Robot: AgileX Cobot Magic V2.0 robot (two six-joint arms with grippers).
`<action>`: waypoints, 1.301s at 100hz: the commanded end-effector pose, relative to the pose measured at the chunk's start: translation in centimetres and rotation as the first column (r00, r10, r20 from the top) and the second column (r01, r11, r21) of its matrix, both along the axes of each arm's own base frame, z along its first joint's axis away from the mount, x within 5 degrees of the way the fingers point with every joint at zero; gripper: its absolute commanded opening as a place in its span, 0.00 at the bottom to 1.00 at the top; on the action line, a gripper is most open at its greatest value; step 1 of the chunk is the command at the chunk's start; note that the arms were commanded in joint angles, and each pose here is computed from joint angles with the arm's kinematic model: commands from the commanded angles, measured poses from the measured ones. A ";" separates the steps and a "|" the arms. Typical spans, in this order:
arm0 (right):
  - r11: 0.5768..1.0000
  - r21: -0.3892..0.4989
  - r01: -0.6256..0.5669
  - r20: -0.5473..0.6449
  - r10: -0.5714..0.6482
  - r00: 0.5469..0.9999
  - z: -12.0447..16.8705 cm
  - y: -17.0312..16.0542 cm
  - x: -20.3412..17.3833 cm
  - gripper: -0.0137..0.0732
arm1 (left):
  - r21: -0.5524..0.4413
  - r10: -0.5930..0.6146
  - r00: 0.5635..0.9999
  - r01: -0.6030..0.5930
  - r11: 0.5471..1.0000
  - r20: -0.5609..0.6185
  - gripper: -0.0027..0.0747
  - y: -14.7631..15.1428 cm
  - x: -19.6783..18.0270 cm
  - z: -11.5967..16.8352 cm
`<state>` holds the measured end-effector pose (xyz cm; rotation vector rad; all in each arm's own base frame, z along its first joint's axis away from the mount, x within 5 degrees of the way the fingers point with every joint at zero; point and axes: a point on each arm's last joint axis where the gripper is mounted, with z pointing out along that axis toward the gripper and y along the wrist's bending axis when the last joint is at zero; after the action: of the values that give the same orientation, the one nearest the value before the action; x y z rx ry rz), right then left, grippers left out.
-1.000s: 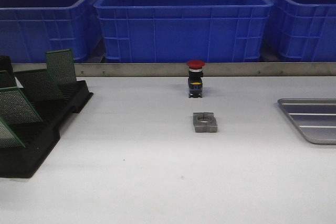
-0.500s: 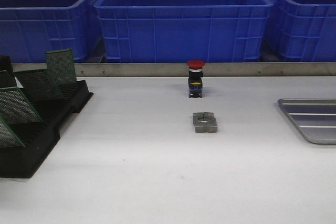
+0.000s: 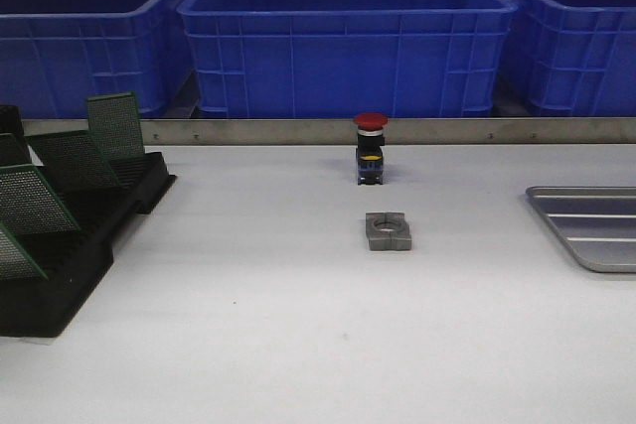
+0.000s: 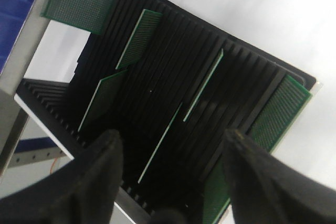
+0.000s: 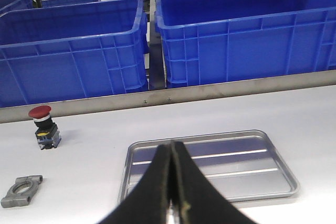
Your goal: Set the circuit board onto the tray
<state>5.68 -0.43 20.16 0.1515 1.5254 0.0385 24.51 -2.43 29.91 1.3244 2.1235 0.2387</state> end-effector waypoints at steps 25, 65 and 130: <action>1.000 -0.022 -0.004 0.111 0.007 0.994 1.2 0.1 -0.4 0.09 | 0.076 -0.186 0.982 0.182 0.980 0.043 0.55 -0.6 2.9 -1.0; 1.000 -0.022 -0.004 0.111 0.007 0.994 1.2 0.1 -0.4 0.09 | 0.024 -0.179 0.983 0.180 0.983 -0.048 0.55 -1.1 4.8 -4.2; 1.000 -0.022 -0.004 0.111 0.007 0.994 1.2 0.1 -0.4 0.09 | 0.036 -0.168 0.984 0.171 0.985 -0.065 0.01 -1.3 6.4 -6.3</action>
<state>5.68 -0.43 20.16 0.1515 1.5254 0.0385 30.46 -3.50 21.61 1.6256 2.1046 0.1250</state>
